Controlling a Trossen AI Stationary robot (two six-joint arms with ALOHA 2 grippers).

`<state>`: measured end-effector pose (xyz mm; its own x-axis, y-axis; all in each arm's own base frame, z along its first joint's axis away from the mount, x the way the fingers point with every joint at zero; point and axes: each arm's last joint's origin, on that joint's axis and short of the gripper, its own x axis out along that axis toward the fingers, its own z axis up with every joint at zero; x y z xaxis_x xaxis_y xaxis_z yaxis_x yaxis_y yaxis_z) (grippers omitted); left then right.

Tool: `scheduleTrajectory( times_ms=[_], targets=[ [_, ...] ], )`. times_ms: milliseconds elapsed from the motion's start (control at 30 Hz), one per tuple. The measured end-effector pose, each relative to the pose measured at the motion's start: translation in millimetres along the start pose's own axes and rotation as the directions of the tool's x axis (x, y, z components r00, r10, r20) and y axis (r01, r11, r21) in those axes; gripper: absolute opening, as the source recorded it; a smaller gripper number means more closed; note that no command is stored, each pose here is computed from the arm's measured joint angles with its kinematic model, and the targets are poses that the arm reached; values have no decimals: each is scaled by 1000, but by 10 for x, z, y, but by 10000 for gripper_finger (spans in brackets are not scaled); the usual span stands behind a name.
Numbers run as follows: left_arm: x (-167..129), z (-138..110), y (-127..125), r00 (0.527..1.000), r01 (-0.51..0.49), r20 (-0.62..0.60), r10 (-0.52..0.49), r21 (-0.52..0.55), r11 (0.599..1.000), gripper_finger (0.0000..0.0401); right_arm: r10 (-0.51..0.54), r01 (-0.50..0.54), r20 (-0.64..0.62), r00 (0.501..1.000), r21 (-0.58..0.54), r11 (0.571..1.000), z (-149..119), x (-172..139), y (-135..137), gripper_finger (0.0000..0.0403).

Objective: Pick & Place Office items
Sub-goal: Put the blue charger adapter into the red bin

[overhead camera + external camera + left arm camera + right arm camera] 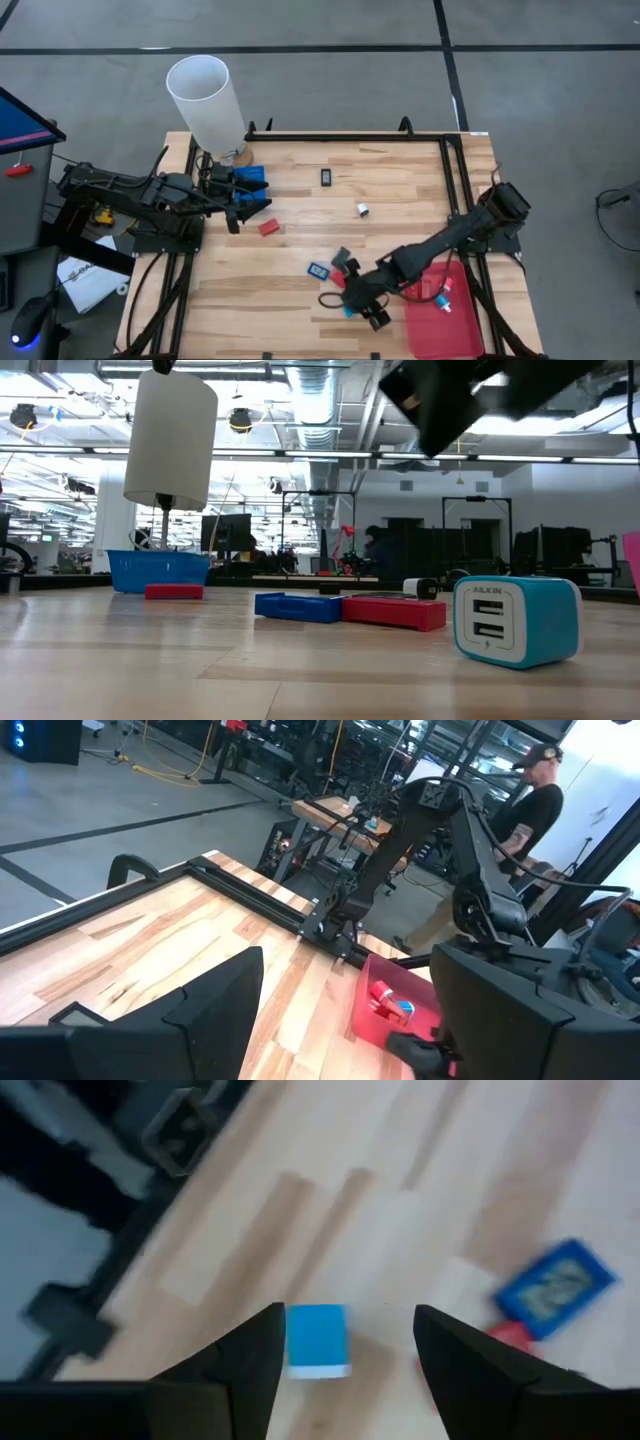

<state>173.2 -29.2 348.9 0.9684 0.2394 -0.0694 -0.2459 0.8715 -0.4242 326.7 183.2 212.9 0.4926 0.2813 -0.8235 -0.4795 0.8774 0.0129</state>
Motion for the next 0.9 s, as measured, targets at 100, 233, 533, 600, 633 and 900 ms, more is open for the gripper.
scheduleTrajectory(
  times_ms=[100, 233, 533, 600, 633, 900],
  targets=[
    [0, 0, 0, 1000, 0, 0, 0, 4, 1000, 284, 1, -1, -5, 1000, 24, 1000, -11, 115, -97, 214],
    [-1, -1, 1, 1000, 0, -2, 0, 2, 1000, 284, 25, -24, -34, 999, 30, 999, -38, 275, -114, 214],
    [-2, -3, 2, 1000, -1, -4, 1, 5, 1000, 284, 59, -59, -45, 997, 12, 998, -50, 384, 21, 214],
    [-2, -6, 4, 1000, -3, -7, 3, 7, 1000, 284, 76, -75, -73, 994, 16, 997, -93, 463, 49, 214],
    [-2, -6, 4, 1000, -3, -7, 3, 7, 1000, 284, 79, -78, -71, 994, 20, 997, -93, 503, 61, 214],
    [-2, -6, 4, 1000, -3, -8, 3, 6, 1000, 284, 53, -51, -125, 991, 18, 999, -183, 663, 57, 214]
  ],
)
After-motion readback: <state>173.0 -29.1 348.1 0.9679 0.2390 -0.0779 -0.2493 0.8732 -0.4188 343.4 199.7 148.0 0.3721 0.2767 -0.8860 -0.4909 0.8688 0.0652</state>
